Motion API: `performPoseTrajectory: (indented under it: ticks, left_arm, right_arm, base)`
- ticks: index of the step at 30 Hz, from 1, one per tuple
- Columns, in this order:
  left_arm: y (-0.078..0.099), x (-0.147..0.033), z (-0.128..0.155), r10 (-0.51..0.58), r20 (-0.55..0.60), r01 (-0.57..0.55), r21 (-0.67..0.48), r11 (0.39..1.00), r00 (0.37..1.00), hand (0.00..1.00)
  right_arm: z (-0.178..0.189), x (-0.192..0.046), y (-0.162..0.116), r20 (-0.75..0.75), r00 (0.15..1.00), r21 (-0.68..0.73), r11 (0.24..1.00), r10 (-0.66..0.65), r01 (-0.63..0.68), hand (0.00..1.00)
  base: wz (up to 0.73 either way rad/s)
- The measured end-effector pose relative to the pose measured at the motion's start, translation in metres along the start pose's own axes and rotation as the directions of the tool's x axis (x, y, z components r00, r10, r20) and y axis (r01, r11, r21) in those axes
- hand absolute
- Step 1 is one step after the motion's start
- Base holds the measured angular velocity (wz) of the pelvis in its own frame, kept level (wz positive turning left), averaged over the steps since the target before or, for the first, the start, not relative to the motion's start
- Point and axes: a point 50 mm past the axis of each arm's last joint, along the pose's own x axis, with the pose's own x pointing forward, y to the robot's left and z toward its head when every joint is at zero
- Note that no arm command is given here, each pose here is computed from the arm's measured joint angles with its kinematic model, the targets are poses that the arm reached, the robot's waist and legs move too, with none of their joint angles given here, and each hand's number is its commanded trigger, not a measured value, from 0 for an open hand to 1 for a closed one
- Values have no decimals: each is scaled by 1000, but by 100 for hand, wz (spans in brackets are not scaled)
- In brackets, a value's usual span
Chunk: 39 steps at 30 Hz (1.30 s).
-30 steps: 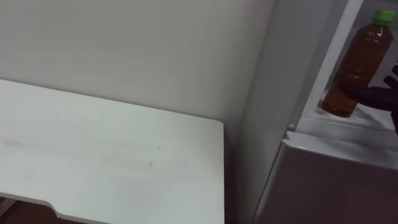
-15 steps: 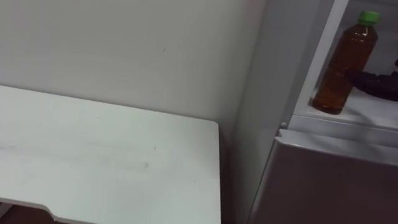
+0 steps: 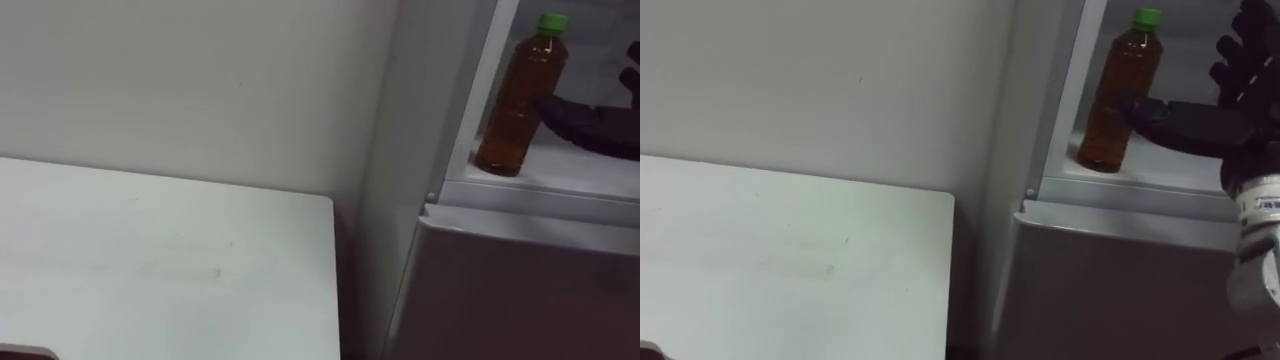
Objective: Put the bottle in the upper fridge
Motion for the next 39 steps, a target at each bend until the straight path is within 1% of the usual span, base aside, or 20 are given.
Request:
performPoseTrajectory:
  ticks: [2,6,9,12,15,18,20,23,24,25,26,27,30,33,36,38,39]
  left_arm:
    - [-7,-1,0,-24,-8,24,-13,1000,1000,0]
    - [-14,-2,2,-36,-5,36,-17,999,999,0]
    - [-15,-1,12,-24,17,25,-32,999,1000,0]
    - [-19,-1,16,-22,34,23,-34,999,999,0]
    - [-24,-1,29,-25,71,28,-43,999,997,0]
    - [-28,-2,35,-19,105,26,-71,997,994,0]
    - [-30,-3,38,-18,119,29,-91,995,993,0]
    - [-32,-3,38,-22,128,33,-86,996,992,0]
    - [-32,-3,39,-21,128,32,-87,996,992,0]
    - [-33,-3,39,-15,128,27,-91,995,992,0]
    - [-34,-4,40,-13,134,27,-105,994,991,0]
    - [-34,-4,42,-11,139,26,-108,994,990,0]
    - [-36,-5,48,13,171,9,-125,992,985,0]
    - [-41,-6,53,-5,184,32,-145,989,983,0]
    - [-43,-6,55,-10,191,38,-141,989,982,0]
    - [-42,-5,56,-6,191,34,-145,989,982,0]
    - [-42,-5,57,-8,190,37,-151,988,982,0]
  right_arm:
    - [2,-10,9,13,1000,46,999,22,-22,0]
    - [1,-31,17,7,999,111,992,52,-52,0]
    - [-7,-48,14,-28,999,185,983,19,-13,0]
    - [-13,-57,17,-62,998,254,967,21,-5,0]
    - [-18,-64,21,-78,996,327,945,43,-15,0]
    - [-26,-74,21,-116,991,418,908,72,-16,0]
    - [-36,-86,21,-173,982,527,849,69,33,0]
    - [-45,-99,17,-227,971,605,792,75,80,0]
    - [-47,-103,16,-236,969,616,783,77,88,0]
    - [-52,-112,16,-261,962,634,766,83,106,0]
    - [-58,-122,16,-291,953,637,760,82,129,0]
    - [-61,-126,16,-310,947,633,761,81,142,0]
    - [-88,-150,13,-441,895,590,771,58,241,0]
    - [-116,-174,7,-574,819,527,776,24,346,0]
    - [-134,-192,-2,-656,754,454,789,-18,414,0]
    - [-150,-214,-15,-736,673,360,802,-71,477,0]
    - [-155,-220,-19,-757,647,333,802,-86,496,0]
  base:
    - [-16]
    - [-15]
    - [-3]
    - [-2]
    - [-17]
    - [-7]
    - [-9]
    - [-9]
    - [-9]
    - [-8]
    - [-7]
    - [-6]
    - [-3]
    - [-10]
    - [-11]
    - [-6]
    - [-9]
